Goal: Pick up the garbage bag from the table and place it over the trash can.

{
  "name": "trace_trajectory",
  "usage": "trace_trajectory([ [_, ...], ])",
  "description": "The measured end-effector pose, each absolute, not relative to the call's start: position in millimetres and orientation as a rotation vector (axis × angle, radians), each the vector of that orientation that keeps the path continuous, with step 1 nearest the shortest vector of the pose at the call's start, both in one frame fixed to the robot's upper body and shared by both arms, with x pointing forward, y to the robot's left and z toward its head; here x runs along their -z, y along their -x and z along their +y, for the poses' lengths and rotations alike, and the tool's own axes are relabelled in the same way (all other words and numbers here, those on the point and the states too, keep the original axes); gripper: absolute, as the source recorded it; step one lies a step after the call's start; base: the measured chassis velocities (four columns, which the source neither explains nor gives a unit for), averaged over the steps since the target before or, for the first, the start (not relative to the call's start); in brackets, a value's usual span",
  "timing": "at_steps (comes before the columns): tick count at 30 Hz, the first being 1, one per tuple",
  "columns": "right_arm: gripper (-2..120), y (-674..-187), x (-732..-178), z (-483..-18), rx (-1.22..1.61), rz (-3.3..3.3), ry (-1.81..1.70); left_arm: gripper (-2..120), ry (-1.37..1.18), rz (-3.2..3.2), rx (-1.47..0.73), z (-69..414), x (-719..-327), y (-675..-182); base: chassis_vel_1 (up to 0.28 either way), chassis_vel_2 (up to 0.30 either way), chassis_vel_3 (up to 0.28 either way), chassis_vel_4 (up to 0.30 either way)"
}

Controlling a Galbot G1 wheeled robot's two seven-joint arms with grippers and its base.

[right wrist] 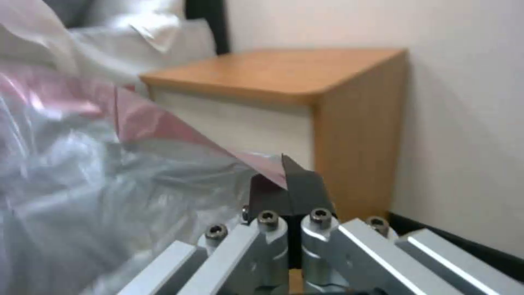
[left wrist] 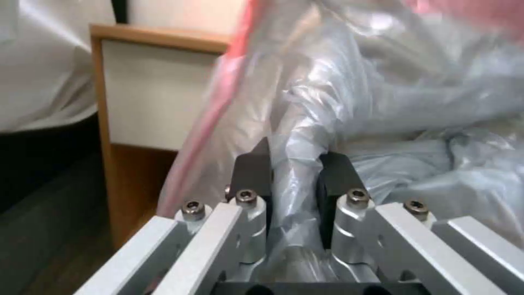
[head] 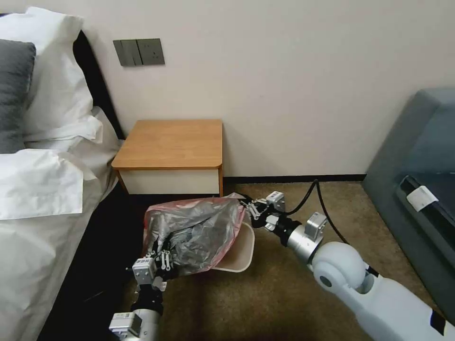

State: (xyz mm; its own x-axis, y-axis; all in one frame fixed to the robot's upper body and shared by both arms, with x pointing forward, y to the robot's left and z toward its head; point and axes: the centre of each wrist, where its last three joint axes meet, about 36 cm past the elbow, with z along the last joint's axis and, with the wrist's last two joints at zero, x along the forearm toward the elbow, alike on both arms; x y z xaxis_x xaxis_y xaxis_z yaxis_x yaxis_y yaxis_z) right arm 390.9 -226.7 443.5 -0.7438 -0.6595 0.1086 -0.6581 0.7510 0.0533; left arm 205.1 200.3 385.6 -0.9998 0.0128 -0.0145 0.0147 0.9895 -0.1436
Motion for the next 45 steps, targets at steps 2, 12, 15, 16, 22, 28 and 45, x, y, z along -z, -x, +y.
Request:
trace_trajectory([
  [2, 0, -393, -443, -232, -0.001, -2.825, -1.056, 13, -0.026, 3.113, 0.228, 201, -386, -205, 0.0, 0.0, 0.0, 0.0],
  [12, 0, -387, -439, -274, -0.153, -2.776, -1.034, 13, -0.003, 3.03, 0.401, 207, -400, -215, 0.0, 0.0, 0.0, 0.0],
  [15, 0, -383, -435, -276, -0.178, -2.759, -1.049, 13, 0.025, 3.006, 0.5, 208, -411, -219, 0.0, 0.0, 0.0, 0.0],
  [16, 0, -382, -432, -276, -0.182, -2.752, -1.054, 13, 0.033, 2.998, 0.519, 208, -414, -220, 0.0, 0.0, 0.0, 0.0],
  [22, 7, -374, -422, -272, -0.218, -2.722, -1.103, 13, 0.089, 2.971, 0.644, 210, -431, -224, 0.0, 0.0, 0.0, 0.0],
  [28, 30, -365, -416, -265, -0.212, -2.723, -1.133, 13, 0.141, 2.946, 0.788, 208, -444, -227, 0.0, 0.0, 0.0, 0.0],
  [45, 94, -276, -441, -211, 0.384, -2.835, -0.968, 13, 0.349, 2.932, 0.736, 235, -436, -234, 0.0, 0.0, 0.0, 0.0],
])
